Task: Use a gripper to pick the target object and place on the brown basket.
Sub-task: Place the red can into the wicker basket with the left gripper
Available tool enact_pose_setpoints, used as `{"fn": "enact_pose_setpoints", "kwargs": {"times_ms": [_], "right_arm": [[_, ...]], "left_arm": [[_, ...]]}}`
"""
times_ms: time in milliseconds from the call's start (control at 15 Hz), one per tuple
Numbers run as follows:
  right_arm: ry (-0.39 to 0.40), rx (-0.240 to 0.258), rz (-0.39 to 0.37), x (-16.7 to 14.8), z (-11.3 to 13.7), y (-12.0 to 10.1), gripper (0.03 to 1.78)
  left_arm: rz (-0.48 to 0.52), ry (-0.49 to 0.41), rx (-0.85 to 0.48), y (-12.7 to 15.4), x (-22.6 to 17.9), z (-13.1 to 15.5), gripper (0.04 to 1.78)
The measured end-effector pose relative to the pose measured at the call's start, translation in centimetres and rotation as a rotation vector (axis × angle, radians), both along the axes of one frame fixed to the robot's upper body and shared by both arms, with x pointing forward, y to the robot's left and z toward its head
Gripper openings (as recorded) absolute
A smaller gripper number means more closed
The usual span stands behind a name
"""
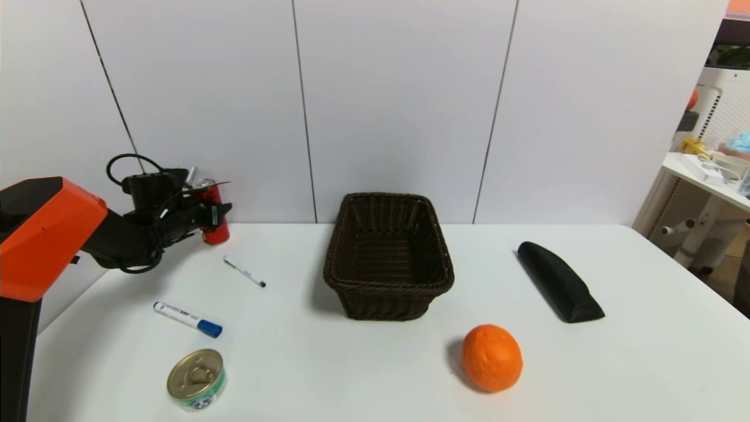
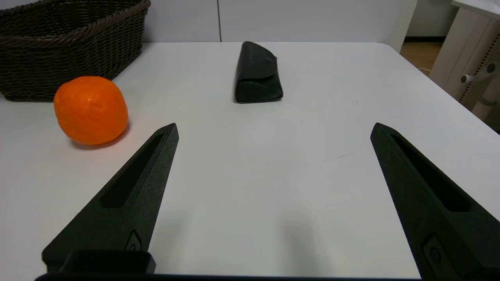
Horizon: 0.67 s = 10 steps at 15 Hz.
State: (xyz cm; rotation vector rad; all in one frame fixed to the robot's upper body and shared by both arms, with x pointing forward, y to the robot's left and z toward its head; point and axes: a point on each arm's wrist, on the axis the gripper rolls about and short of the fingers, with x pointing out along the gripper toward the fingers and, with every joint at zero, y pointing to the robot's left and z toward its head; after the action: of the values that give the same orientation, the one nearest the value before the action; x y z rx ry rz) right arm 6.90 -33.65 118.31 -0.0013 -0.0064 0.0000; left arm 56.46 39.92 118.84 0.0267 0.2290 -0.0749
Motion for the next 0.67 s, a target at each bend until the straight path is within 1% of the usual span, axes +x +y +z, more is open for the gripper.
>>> {"fn": "enact_pose_setpoints", "kwargs": {"times_ms": [400, 667], "right_arm": [[0.0, 0.0, -0.001, 0.0, 0.0, 0.0, 1.7], [0.0, 0.0, 0.0, 0.0, 0.0, 0.0, 1.7]], "left_arm": [[0.004, -0.014, -0.003, 0.1, 0.0, 0.1, 1.0], [0.0, -0.034, -0.004, 0.0, -0.3, 1.4, 1.0]]}}
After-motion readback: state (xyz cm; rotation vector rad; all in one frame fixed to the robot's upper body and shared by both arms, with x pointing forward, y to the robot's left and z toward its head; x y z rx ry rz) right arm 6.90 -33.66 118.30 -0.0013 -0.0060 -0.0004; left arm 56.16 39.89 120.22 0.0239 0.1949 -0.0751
